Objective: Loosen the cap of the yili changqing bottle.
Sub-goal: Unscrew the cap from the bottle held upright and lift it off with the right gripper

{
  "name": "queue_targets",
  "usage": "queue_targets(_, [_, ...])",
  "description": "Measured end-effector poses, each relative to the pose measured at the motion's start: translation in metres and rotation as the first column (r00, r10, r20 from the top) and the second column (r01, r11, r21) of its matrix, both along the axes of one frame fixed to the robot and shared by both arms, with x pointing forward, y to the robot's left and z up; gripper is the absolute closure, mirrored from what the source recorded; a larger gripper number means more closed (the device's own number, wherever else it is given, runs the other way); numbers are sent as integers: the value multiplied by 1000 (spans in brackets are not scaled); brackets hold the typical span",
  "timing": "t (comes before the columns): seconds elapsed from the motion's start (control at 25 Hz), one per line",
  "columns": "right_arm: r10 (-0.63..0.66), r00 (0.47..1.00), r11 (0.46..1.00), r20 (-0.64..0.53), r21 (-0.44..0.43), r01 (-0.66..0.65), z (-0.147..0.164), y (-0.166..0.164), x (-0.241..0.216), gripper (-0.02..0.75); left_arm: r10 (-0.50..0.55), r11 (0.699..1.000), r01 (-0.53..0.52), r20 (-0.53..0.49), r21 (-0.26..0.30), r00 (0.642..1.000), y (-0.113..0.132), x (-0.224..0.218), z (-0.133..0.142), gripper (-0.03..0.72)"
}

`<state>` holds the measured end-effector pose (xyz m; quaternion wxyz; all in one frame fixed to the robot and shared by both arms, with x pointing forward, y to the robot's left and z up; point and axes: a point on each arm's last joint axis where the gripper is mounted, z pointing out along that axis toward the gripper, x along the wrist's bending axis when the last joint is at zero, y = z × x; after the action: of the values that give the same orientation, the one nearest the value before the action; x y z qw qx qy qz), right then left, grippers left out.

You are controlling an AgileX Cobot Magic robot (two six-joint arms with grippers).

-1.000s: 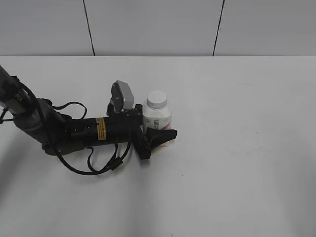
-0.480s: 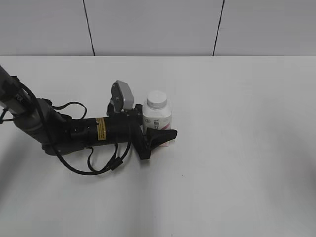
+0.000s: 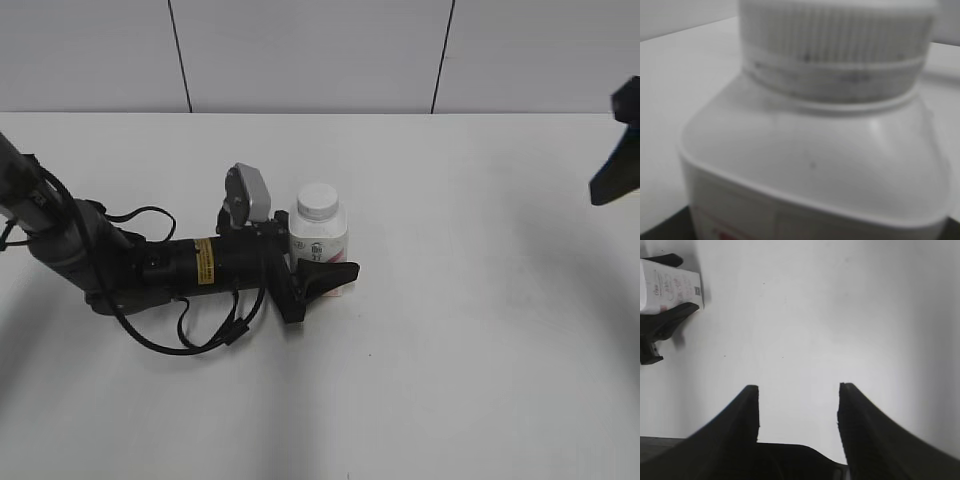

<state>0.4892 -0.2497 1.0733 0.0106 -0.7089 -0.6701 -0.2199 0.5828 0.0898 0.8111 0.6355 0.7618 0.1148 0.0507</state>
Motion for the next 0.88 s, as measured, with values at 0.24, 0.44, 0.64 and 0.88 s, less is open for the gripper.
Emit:
queue_targets(0.24, [76,995,997,-69,-21,-78,-3,51,38,329,0,1000,0,0,-1,1000,0,0,0,232])
queue_targets(0.44, [146,988,989,-56,-12,-147,1,90,59,319,0,1000,0,0,-1,1000,0,0,0,232])
queue_targets(0.64, [161,985,987,-62,1,-161,-1,120,77,309,0,1000,0,0,-1,1000,0,0,0,232])
queue_targets(0.88, [134,983,991,-126,-6,-136,-25,144,99,263,0,1000,0,-1,-2,1000,0,0,0,232])
